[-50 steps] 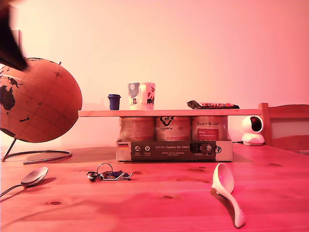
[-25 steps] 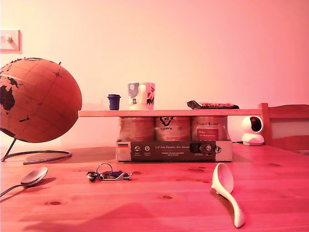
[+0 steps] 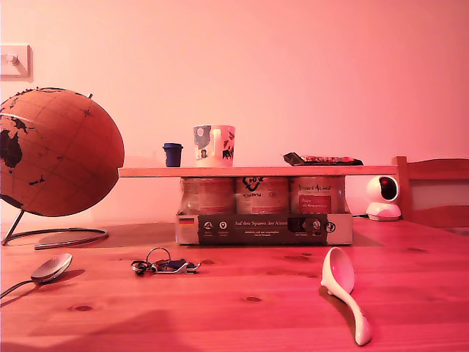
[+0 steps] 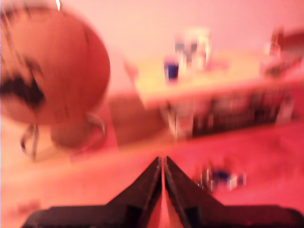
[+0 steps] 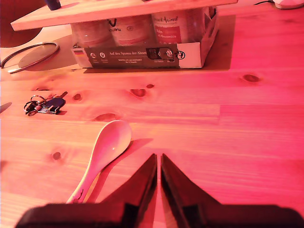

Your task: Slide the ceramic spoon to the right

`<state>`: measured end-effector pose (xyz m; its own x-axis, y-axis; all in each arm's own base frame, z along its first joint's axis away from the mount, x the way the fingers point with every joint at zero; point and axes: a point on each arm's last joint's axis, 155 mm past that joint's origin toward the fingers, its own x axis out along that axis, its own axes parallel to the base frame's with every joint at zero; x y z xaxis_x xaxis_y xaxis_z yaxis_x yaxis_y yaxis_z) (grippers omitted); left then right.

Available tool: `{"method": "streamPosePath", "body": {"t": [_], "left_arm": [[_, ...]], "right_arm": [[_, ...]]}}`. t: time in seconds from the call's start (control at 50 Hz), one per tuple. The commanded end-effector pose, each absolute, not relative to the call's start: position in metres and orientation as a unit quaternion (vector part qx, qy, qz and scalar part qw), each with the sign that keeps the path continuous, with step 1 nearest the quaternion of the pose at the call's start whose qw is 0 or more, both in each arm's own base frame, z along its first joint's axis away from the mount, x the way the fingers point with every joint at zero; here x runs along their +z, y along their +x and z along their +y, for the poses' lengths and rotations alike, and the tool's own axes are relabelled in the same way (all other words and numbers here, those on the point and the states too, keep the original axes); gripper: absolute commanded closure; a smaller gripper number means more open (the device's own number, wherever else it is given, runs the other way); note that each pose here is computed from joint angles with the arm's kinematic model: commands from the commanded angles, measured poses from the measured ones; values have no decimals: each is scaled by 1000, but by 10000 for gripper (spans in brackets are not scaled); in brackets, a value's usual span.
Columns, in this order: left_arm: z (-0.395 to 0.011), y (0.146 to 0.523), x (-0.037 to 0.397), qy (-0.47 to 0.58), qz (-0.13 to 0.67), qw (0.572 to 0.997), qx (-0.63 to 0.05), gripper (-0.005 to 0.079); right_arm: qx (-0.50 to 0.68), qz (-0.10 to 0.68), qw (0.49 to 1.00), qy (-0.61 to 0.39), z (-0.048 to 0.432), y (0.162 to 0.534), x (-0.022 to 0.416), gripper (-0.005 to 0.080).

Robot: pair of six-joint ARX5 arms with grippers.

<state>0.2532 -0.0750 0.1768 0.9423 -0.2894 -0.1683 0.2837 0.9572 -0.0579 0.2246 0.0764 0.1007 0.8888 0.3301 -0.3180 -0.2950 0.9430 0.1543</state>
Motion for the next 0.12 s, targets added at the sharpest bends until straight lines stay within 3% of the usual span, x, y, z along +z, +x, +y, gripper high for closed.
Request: {"method": "streamPosePath", "body": {"t": [0.0, 0.1], "left_arm": [[-75, 255, 184, -21, 71, 987, -145, 762], [-75, 256, 192, -23, 55, 988, -145, 762]], "right_arm": [[164, 167, 971, 52, 77, 225, 106, 764], [164, 167, 971, 52, 77, 225, 106, 764]]}}
